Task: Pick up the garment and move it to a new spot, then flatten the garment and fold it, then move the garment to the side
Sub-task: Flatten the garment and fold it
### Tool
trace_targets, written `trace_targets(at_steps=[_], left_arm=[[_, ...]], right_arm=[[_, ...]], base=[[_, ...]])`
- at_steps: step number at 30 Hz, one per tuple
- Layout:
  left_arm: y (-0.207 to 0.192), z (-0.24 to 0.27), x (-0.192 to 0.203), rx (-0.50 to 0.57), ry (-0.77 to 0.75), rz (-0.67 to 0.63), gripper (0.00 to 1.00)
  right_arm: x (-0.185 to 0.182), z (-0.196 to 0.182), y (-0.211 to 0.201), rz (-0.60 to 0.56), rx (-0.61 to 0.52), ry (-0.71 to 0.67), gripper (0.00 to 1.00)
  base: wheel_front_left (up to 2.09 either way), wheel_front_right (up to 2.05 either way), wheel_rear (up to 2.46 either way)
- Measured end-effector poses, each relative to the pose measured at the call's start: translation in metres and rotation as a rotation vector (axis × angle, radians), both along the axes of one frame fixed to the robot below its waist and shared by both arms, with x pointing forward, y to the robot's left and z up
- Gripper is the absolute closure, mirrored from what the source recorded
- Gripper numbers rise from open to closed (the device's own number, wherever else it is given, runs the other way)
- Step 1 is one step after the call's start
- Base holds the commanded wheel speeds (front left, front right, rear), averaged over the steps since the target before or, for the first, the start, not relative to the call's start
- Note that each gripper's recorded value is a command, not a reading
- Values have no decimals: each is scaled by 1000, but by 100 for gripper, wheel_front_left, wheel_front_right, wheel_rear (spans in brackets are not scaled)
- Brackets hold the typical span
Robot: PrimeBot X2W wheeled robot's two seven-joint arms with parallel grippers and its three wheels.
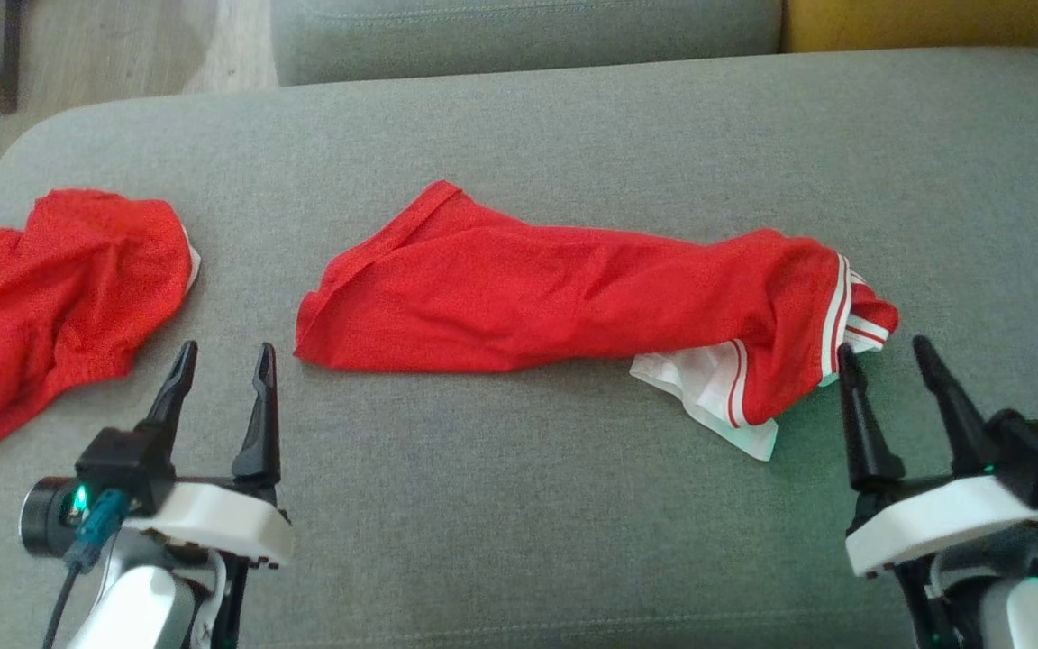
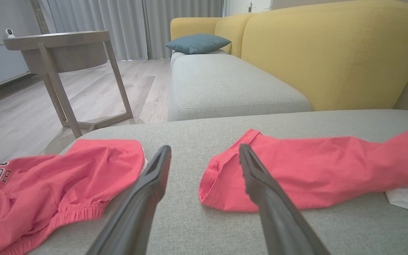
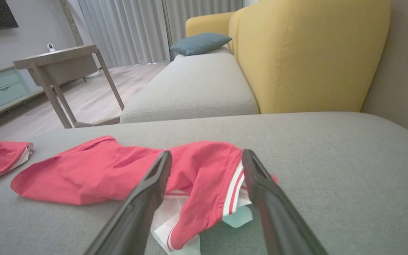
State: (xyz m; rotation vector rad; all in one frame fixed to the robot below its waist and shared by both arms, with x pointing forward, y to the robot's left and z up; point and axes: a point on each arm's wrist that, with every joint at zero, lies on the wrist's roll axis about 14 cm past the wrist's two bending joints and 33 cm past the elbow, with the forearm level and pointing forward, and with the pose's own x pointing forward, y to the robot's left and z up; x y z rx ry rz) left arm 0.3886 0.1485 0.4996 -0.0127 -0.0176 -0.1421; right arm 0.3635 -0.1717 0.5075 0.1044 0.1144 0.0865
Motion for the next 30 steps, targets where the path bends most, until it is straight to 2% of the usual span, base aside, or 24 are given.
trace_targets(at_steps=[3, 12, 19, 20, 21, 24, 30], left_arm=[[-1, -4, 1, 1, 13, -5, 0], [-3, -3, 23, 6, -2, -4, 0], [1, -13, 33, 11, 18, 6, 0], [1, -13, 34, 11, 20, 6, 0], [1, -14, 34, 11, 21, 7, 0], [1, -14, 34, 21, 20, 6, 0], [-1, -12, 36, 22, 12, 2, 0]], right_arm=[[-1, -17, 5, 14, 2, 63, 0], [-16, -108, 37, 111, 18, 354, 0], [15, -116, 50, 143, 33, 344, 0], [19, -115, 52, 149, 39, 334, 65], [21, -114, 54, 151, 48, 329, 100], [24, -107, 54, 150, 52, 291, 100], [34, -65, 49, 157, 31, 145, 100]], base=[[0, 0, 0], [0, 0, 0], [0, 0, 0], [0, 0, 0], [0, 0, 0], [0, 0, 0], [0, 0, 0]])
